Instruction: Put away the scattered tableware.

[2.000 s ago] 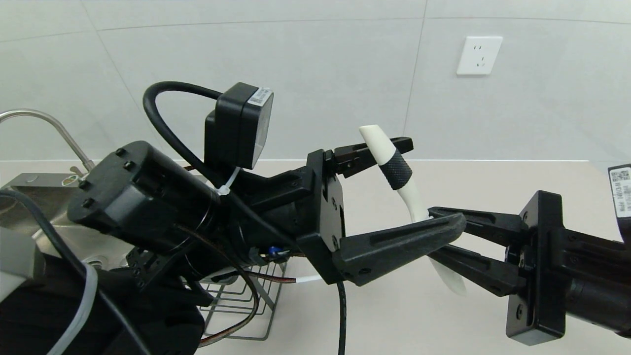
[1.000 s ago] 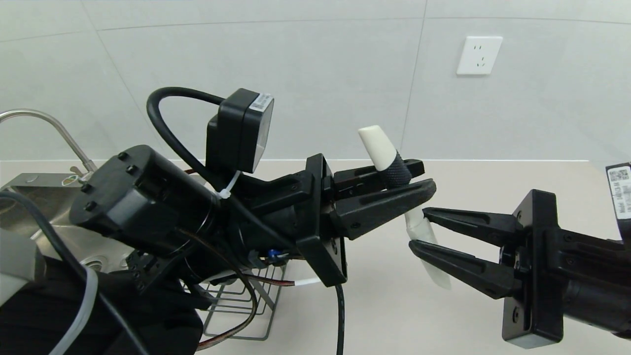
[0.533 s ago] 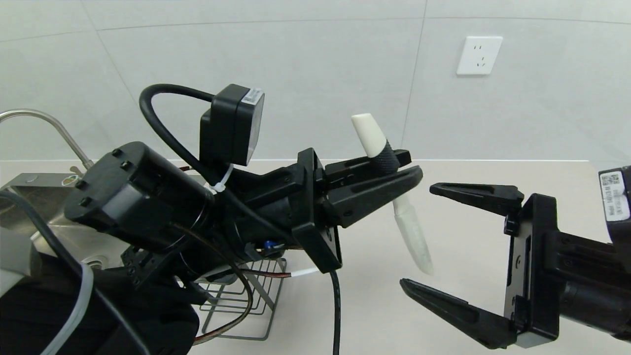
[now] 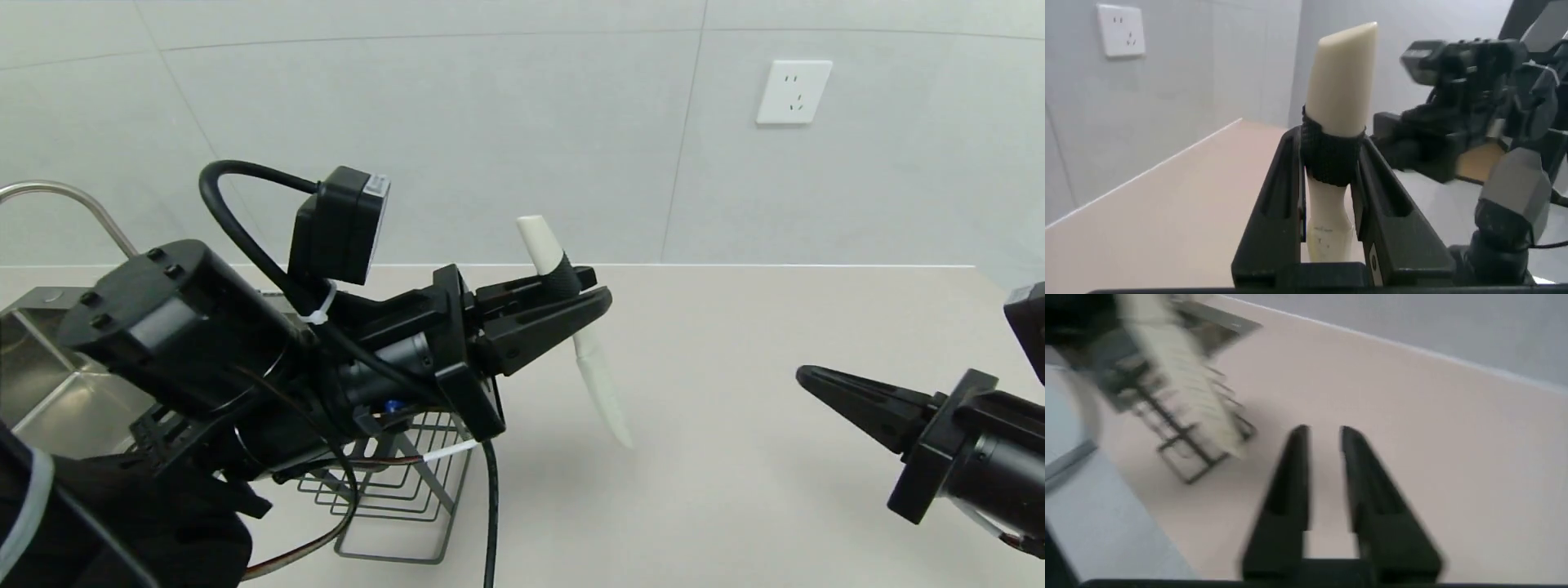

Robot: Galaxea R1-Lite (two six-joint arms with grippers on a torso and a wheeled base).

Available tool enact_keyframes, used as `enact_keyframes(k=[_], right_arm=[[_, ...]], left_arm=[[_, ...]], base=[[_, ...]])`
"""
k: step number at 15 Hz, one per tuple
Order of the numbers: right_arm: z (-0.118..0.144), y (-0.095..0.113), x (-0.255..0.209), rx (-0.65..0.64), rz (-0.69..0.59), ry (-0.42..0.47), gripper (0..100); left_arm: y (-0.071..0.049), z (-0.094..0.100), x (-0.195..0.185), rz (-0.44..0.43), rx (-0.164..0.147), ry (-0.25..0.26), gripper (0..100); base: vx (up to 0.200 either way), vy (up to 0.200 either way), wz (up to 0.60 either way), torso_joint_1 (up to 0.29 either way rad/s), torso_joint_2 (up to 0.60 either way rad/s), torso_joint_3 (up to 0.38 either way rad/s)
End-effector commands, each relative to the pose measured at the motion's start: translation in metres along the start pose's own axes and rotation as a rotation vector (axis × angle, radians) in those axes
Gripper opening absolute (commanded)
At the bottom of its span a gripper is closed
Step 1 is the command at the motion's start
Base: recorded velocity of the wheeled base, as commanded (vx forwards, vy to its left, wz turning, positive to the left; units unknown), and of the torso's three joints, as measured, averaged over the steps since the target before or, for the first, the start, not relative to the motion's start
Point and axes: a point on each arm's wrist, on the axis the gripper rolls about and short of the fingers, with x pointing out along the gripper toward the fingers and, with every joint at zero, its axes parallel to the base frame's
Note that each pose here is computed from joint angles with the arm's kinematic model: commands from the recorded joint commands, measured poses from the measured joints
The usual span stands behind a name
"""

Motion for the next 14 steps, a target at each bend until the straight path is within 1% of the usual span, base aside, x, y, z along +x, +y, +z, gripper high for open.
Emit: enact_keyframes(k=[1,2,4,5,6,7,9,10,11,12,13,14], right_arm=[[-0.038,-0.028,-0.036,0.008,-0.170,0.093,0],[-0.038,-0.027,-0.044,-0.005,-0.171,0.074,0],[-0.028,-0.030,-0.076,-0.129,-0.209,-0.056,0],[-0.029,-0.030,-0.083,-0.160,-0.214,-0.071,0],[-0.031,-0.027,-0.108,-0.252,-0.279,-0.145,0],[-0.037,-0.024,-0.122,-0.281,-0.328,-0.177,0],[-0.042,-0.007,-0.156,-0.346,-0.371,-0.330,0],[-0.051,0.000,-0.168,-0.356,-0.379,-0.354,0],[-0.063,0.006,-0.178,-0.358,-0.374,-0.357,0],[-0.079,0.010,-0.185,-0.349,-0.364,-0.326,0],[-0.083,0.010,-0.184,-0.342,-0.392,-0.299,0],[-0.086,0.011,-0.185,-0.333,-0.407,-0.288,0]], left_arm=[[-0.015,0.032,-0.020,0.056,0.034,-0.001,0],[-0.015,0.032,-0.022,0.074,0.049,0.013,0],[-0.014,0.029,-0.024,0.106,0.155,0.033,0],[-0.014,0.029,-0.023,0.108,0.174,0.036,0],[-0.014,0.027,-0.025,0.108,0.219,0.047,0],[-0.015,0.026,-0.026,0.111,0.224,0.052,0],[-0.016,0.034,-0.034,0.133,0.243,0.034,0],[-0.016,0.038,-0.036,0.144,0.254,0.023,0],[-0.016,0.042,-0.041,0.159,0.265,0.019,0],[-0.014,0.046,-0.046,0.181,0.273,0.017,0],[-0.011,0.050,-0.050,0.202,0.279,0.018,0],[-0.014,0.053,-0.054,0.212,0.284,0.017,0]], base=[[0.000,0.000,0.00,0.000,0.00,0.000],[0.000,0.000,0.00,0.000,0.00,0.000],[0.000,0.000,0.00,0.000,0.00,0.000],[0.000,0.000,0.00,0.000,0.00,0.000],[0.000,0.000,0.00,0.000,0.00,0.000],[0.000,0.000,0.00,0.000,0.00,0.000],[0.000,0.000,0.00,0.000,0.00,0.000],[0.000,0.000,0.00,0.000,0.00,0.000],[0.000,0.000,0.00,0.000,0.00,0.000],[0.000,0.000,0.00,0.000,0.00,0.000],[0.000,0.000,0.00,0.000,0.00,0.000],[0.000,0.000,0.00,0.000,0.00,0.000]])
